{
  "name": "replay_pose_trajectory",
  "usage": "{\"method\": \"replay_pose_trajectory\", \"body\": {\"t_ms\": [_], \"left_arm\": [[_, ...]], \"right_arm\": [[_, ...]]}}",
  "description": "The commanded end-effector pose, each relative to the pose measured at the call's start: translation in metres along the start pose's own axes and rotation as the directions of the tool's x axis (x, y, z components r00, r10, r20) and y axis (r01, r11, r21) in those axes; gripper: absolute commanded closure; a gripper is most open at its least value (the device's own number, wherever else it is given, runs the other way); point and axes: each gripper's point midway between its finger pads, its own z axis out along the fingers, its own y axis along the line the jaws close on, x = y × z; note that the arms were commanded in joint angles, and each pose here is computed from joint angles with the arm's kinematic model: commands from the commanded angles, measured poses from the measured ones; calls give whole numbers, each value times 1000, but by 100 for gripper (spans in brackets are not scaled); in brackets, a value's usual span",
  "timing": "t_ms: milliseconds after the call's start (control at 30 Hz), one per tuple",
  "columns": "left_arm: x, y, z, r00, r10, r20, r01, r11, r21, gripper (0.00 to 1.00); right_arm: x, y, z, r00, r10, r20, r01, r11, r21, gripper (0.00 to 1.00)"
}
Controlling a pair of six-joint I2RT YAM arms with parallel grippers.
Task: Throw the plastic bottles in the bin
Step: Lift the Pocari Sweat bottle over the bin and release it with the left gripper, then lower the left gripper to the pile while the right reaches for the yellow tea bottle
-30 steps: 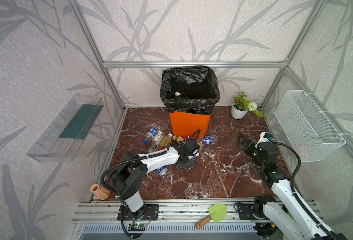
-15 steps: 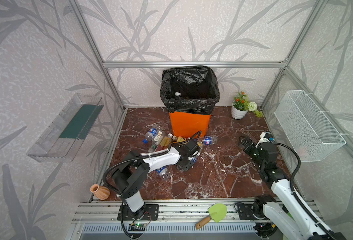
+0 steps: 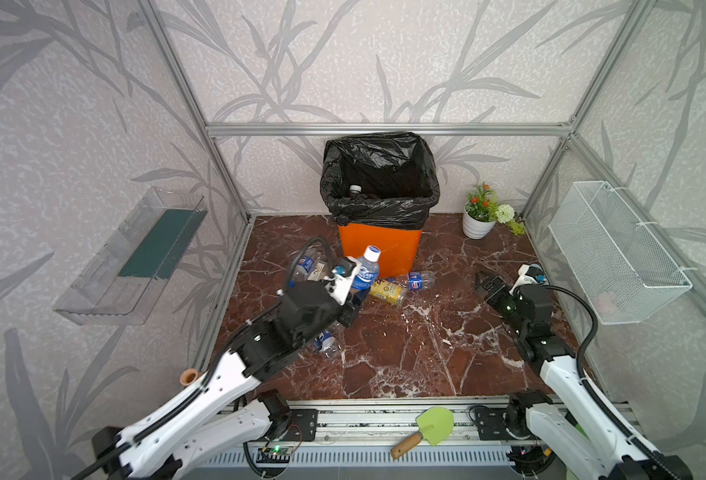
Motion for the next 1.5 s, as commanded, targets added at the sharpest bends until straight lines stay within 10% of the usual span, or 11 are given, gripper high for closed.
{"method": "replay_pose_trajectory", "body": {"t_ms": [0,233,500,700,867,1100,1300,1467], "left_arm": [[-61,38,-41,953,-4,304,58,984,-169,54],[-141,46,-67,874,108,474,-2,976,-220,54],[-189,73,73,943,-15,333,32,998,-46,50],[-209,84,160,987,-137,88,137,991,9,1],[-232,86,133,988,-124,88,127,991,-30,1],[-239,82,71,930,-93,356,113,993,-34,1],[-154,103,25,944,-129,304,197,960,-202,1],[-59,140,-14,938,-240,252,332,830,-448,1]], "right_arm": [[-6,7,0,1000,10,24,-9,999,-35,1],[-11,12,-4,999,-1,33,2,999,-51,1],[-4,11,-10,1000,6,19,-5,998,-66,1],[1,11,-14,1000,2,-2,-3,997,-75,1],[-1,8,-18,1000,-8,13,8,998,-65,1],[7,7,-7,999,10,-34,-12,998,-65,2],[17,13,12,992,60,-112,-69,994,-79,4],[38,31,37,975,56,-217,-81,991,-110,7]]}}
